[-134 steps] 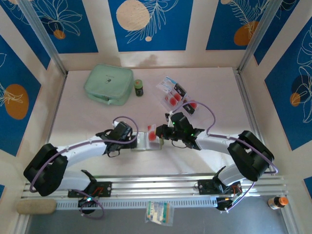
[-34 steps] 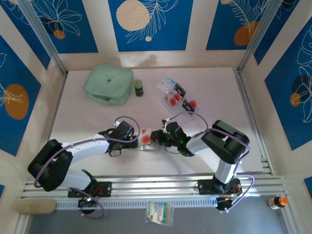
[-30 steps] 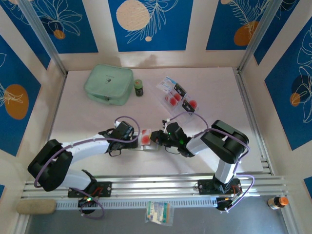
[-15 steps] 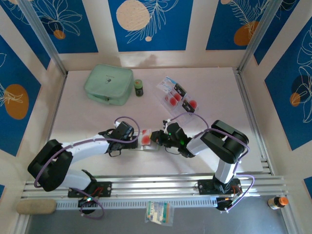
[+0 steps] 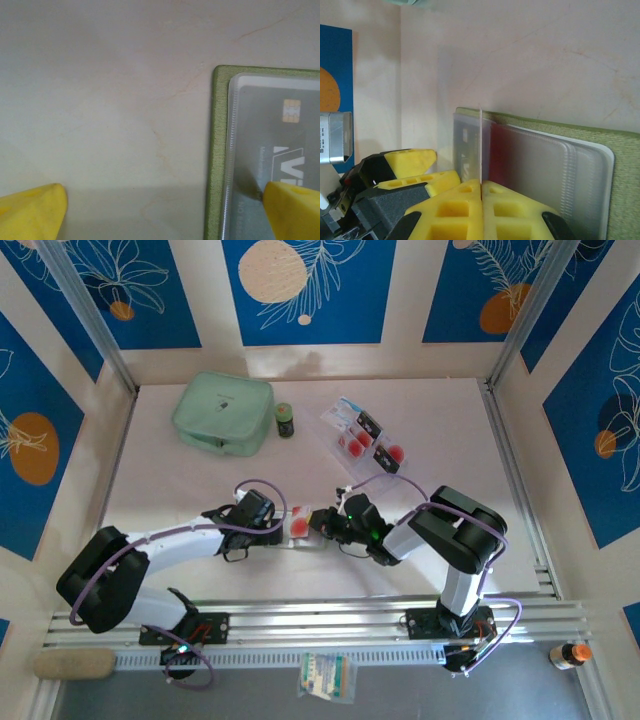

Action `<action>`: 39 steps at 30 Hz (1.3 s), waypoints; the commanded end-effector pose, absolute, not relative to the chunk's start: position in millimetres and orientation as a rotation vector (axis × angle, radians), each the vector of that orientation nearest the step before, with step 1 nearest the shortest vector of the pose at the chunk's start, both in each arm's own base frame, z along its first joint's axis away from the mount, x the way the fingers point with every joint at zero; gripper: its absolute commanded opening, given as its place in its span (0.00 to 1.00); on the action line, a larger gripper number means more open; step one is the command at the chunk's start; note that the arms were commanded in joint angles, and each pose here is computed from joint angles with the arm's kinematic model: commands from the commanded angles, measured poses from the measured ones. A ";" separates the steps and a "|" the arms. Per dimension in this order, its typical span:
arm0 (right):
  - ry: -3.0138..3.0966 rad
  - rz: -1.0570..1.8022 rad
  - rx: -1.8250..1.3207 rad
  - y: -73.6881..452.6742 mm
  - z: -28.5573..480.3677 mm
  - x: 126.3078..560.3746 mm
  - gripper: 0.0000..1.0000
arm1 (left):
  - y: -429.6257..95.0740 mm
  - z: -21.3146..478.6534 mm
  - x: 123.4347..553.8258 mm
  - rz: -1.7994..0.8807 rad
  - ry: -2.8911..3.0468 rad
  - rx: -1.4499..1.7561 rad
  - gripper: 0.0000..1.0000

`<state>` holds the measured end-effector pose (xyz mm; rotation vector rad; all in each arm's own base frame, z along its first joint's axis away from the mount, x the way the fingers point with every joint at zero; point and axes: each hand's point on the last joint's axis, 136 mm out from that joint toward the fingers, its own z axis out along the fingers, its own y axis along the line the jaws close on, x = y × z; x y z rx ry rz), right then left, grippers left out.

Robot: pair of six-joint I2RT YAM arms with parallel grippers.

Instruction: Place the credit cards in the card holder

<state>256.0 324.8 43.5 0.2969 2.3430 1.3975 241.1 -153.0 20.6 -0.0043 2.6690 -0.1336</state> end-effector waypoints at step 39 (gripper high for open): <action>2.448 1.150 0.331 317.0 23.5 234.5 0.00 | -144.1 13.0 232.2 -0.093 2.689 -0.011 1.00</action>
